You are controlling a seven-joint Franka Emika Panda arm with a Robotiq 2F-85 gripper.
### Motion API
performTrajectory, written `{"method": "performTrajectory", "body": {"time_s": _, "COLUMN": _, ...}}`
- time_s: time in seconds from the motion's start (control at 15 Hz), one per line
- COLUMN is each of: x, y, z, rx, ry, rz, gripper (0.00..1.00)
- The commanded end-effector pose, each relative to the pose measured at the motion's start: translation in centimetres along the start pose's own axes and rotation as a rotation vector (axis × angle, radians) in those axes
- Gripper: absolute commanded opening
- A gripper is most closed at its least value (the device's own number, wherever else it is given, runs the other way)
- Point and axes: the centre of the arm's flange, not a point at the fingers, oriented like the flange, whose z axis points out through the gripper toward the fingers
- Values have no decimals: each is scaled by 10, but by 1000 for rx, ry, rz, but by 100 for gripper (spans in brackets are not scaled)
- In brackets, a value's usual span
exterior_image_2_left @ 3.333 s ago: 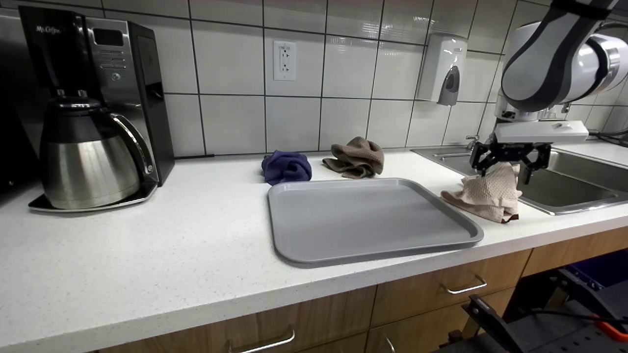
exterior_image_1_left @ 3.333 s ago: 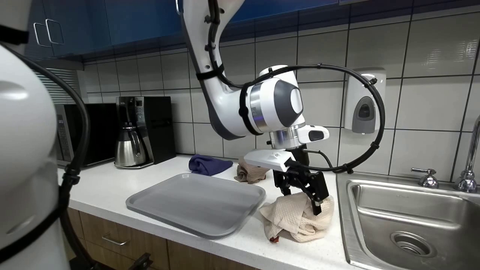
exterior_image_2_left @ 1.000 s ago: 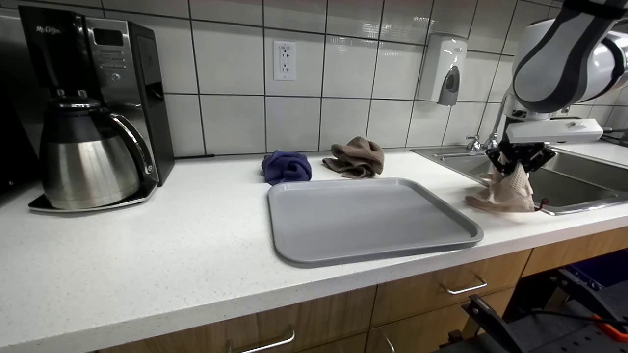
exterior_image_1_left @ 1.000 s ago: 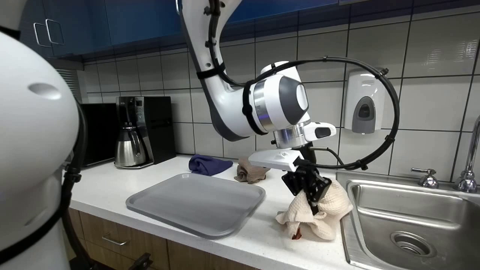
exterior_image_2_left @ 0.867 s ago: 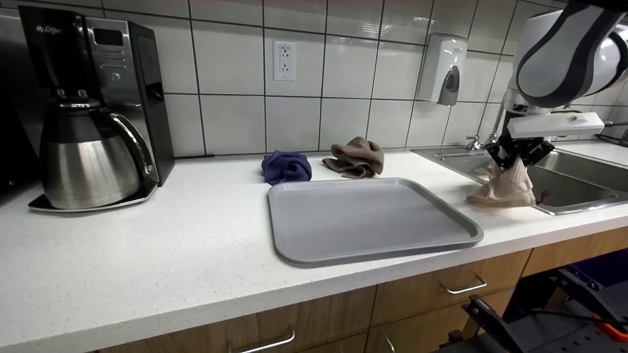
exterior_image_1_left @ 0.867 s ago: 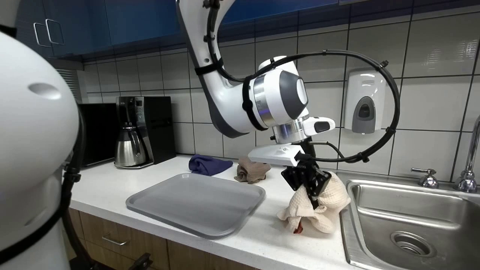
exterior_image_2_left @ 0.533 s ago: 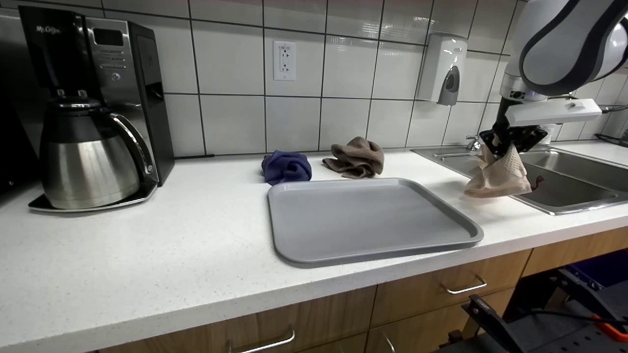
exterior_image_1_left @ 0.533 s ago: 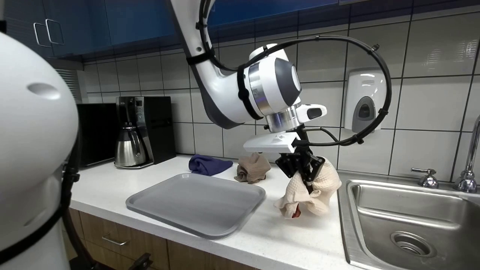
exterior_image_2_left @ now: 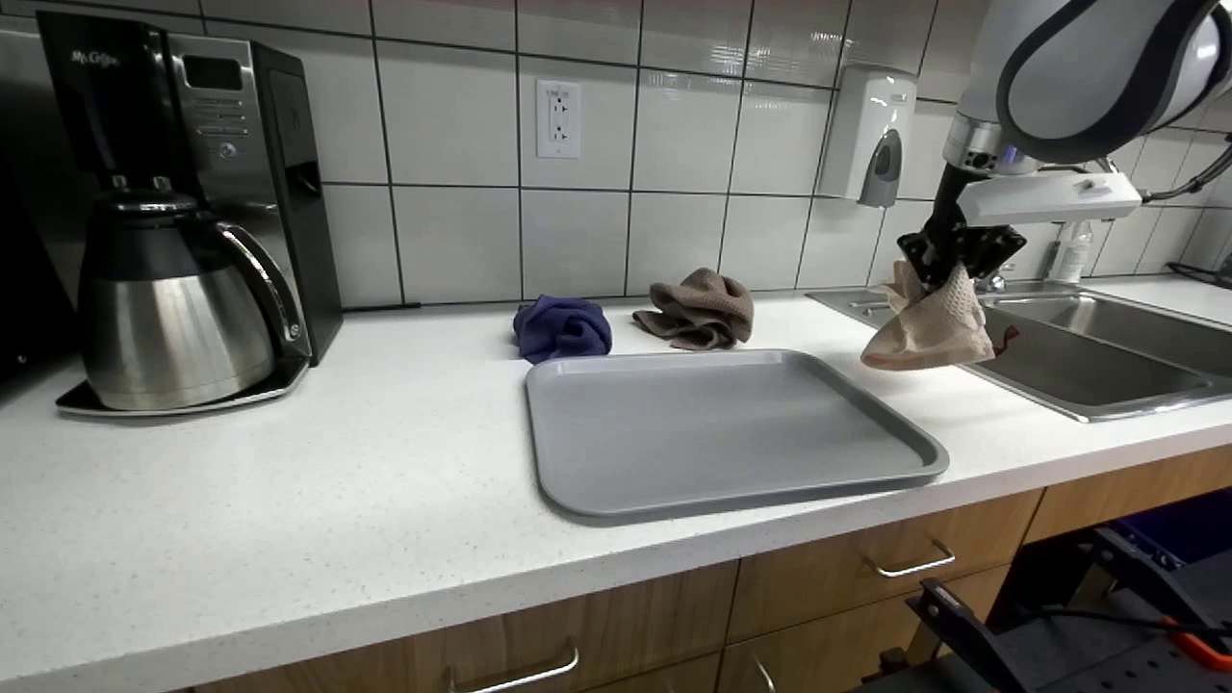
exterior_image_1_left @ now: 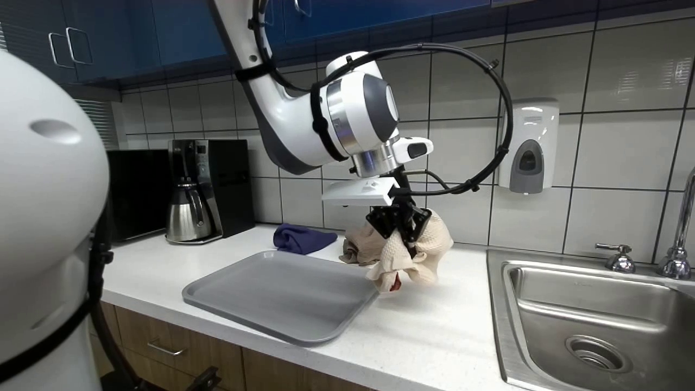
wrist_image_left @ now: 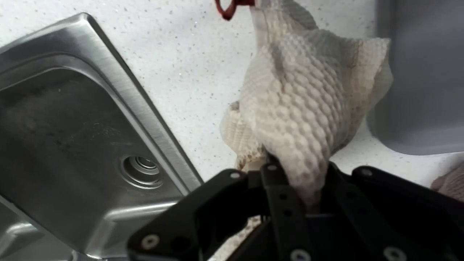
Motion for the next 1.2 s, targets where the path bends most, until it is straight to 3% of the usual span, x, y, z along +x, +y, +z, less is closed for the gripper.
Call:
{"method": "performTrajectory", "body": {"time_s": 0.0, "x": -15, "y": -18, "z": -20, "rx": 48, "ry": 37, "rz": -49, "gripper": 3}}
{"method": "performTrajectory", "body": {"time_s": 1.13, "x": -65, "y": -98, "z": -29, "rx": 162, "ry": 12, "rz": -303, "gripper": 3}}
